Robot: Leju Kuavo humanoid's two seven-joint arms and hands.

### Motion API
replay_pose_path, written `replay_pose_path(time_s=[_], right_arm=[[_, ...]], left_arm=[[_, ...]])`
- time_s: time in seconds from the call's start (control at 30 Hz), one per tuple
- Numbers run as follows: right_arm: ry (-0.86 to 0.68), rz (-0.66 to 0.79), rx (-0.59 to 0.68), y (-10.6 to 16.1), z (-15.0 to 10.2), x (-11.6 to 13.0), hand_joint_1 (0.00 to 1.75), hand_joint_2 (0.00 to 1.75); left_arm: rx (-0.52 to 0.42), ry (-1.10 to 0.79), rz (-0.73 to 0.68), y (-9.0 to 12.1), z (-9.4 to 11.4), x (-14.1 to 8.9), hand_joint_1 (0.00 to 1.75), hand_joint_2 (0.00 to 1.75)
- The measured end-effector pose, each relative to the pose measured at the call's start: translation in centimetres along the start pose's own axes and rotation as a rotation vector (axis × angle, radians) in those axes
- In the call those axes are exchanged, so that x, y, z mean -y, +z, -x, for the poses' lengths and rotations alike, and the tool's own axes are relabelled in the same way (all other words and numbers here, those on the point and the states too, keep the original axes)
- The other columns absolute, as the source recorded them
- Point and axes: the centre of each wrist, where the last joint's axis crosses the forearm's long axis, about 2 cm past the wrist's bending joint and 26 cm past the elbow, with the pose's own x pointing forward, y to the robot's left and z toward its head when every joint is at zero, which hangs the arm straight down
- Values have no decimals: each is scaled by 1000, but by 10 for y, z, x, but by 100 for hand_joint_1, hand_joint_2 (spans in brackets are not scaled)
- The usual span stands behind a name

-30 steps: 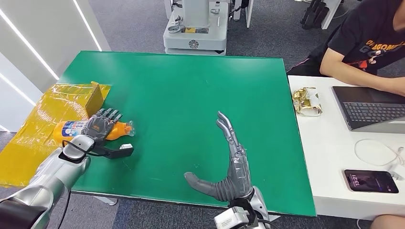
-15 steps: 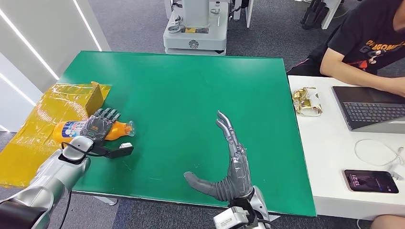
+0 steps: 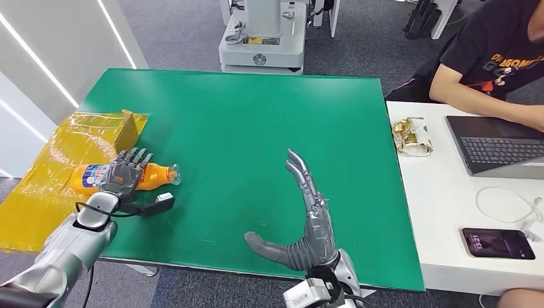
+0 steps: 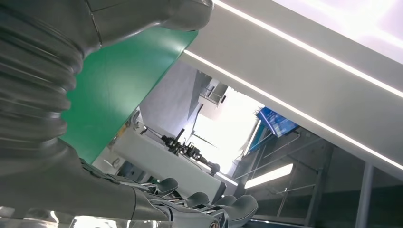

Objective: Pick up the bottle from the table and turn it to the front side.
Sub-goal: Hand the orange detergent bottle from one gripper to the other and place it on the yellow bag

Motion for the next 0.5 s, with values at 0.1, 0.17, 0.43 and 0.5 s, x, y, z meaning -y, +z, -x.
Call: replay_pose_path(time_s=[0.1, 0.17, 0.43, 0.5], right_arm=[[1, -4, 3, 0, 0, 0, 0, 175], [-2, -5, 3, -1, 0, 1, 0, 175], [15, 27, -6, 4, -1, 5, 0, 175], [23, 33, -9, 5, -2, 7, 0, 175]], left_arm=[[6, -17, -22, 15, -3, 6, 0, 175], [15, -25, -42, 28, -5, 9, 0, 175], [26, 130, -268, 92, -28, -20, 0, 175], [56, 187, -345, 105, -35, -32, 0, 175]])
